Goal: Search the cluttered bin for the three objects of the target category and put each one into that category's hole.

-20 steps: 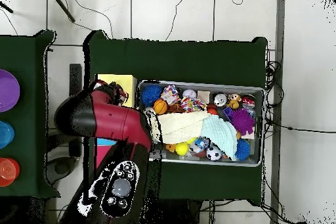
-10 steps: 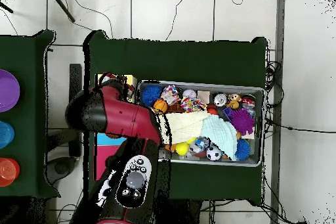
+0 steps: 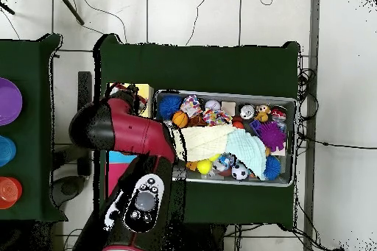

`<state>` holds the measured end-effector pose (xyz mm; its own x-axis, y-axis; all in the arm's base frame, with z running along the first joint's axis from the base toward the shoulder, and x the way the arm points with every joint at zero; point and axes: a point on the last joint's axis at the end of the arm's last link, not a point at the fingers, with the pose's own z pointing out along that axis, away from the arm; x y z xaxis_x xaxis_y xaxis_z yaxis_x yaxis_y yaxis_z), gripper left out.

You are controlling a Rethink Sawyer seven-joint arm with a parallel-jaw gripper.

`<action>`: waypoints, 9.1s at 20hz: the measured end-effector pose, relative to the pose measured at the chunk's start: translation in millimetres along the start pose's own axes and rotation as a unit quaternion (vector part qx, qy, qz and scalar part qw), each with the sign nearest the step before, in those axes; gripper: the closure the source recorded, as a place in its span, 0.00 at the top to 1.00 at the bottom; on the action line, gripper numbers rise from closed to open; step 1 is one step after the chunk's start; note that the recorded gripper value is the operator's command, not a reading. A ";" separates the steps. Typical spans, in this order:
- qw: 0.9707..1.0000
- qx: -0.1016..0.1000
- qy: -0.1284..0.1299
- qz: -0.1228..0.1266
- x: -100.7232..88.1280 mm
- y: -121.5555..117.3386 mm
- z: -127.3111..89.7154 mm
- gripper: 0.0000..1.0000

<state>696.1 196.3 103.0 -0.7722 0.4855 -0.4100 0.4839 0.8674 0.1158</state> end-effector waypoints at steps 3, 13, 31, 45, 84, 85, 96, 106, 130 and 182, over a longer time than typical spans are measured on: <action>1.000 -0.002 0.000 -0.004 4.8 5.0 -1.7 0.00; 1.000 -0.007 0.000 -0.011 11.8 13.4 -9.2 0.00; 1.000 0.001 0.015 0.010 11.2 -12.1 -11.6 0.00; 0.998 0.009 0.012 -0.057 11.8 -34.9 -2.5 0.00; 0.948 -0.006 0.315 -0.047 58.6 8.0 -41.2 0.00; 0.948 -0.004 0.315 -0.049 60.4 8.3 -41.0 0.00; 0.952 0.023 0.298 -0.068 74.6 -0.1 -34.8 0.00; 0.963 0.027 0.264 -0.044 44.2 -23.0 -23.2 0.00; 0.986 -0.036 0.162 0.030 5.0 0.6 -20.7 0.00; 0.998 0.000 0.060 -0.023 59.8 -5.8 59.2 0.00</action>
<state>671.5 213.8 24.3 -0.8375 0.4545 -0.3034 0.4463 0.8893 0.1002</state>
